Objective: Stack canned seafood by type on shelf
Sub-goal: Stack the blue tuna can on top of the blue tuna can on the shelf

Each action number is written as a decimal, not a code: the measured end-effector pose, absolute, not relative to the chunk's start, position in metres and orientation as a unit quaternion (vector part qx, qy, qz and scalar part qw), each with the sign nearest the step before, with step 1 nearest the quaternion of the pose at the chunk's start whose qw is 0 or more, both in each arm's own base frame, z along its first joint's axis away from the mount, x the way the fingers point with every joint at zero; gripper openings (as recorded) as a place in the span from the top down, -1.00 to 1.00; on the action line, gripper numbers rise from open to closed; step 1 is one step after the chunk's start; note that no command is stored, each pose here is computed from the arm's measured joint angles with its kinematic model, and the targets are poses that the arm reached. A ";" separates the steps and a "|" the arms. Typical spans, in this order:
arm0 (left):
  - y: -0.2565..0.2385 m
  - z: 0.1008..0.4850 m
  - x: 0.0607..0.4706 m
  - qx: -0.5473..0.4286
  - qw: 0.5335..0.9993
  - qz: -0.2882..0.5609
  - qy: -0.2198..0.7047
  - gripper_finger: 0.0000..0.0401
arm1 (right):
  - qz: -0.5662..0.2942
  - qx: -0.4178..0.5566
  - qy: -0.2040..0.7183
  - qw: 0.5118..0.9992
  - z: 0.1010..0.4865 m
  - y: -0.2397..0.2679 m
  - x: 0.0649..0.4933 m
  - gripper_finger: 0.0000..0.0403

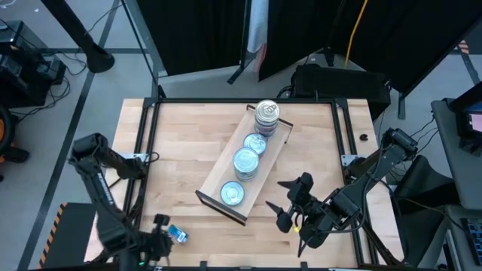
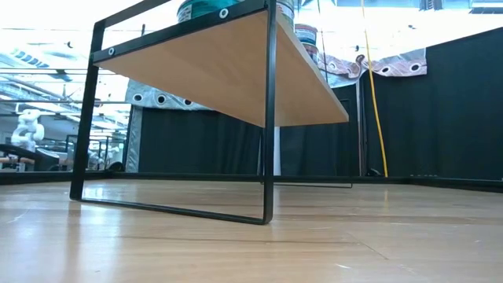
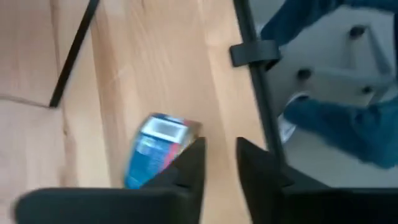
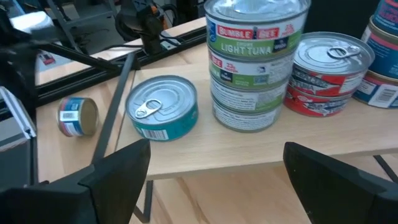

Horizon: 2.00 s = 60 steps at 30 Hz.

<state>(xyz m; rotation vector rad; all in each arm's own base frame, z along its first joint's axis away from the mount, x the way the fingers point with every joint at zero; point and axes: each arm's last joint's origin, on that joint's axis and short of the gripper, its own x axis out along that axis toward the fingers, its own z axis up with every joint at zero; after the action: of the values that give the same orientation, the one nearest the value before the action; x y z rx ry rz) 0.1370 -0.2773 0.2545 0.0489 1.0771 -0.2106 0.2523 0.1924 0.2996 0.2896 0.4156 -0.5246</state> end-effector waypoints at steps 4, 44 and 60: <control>-0.269 0.247 0.154 0.072 0.836 -0.113 0.533 0.11 | -0.248 0.144 0.199 0.937 0.301 0.194 0.254 -0.79; -0.236 0.200 0.174 0.074 0.795 -0.154 0.581 0.03 | -0.104 -0.097 0.160 0.977 0.316 0.226 0.275 -0.79; -0.164 0.429 0.154 -0.119 0.964 -0.172 0.162 0.03 | -0.065 -0.752 0.129 0.643 0.318 0.258 0.327 -0.79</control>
<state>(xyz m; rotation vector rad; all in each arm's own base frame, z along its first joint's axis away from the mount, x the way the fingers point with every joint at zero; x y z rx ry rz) 0.1545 -0.1642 0.4293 -0.2410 0.3281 -0.3488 0.3266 0.2583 0.3176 -1.7124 0.2930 -0.1473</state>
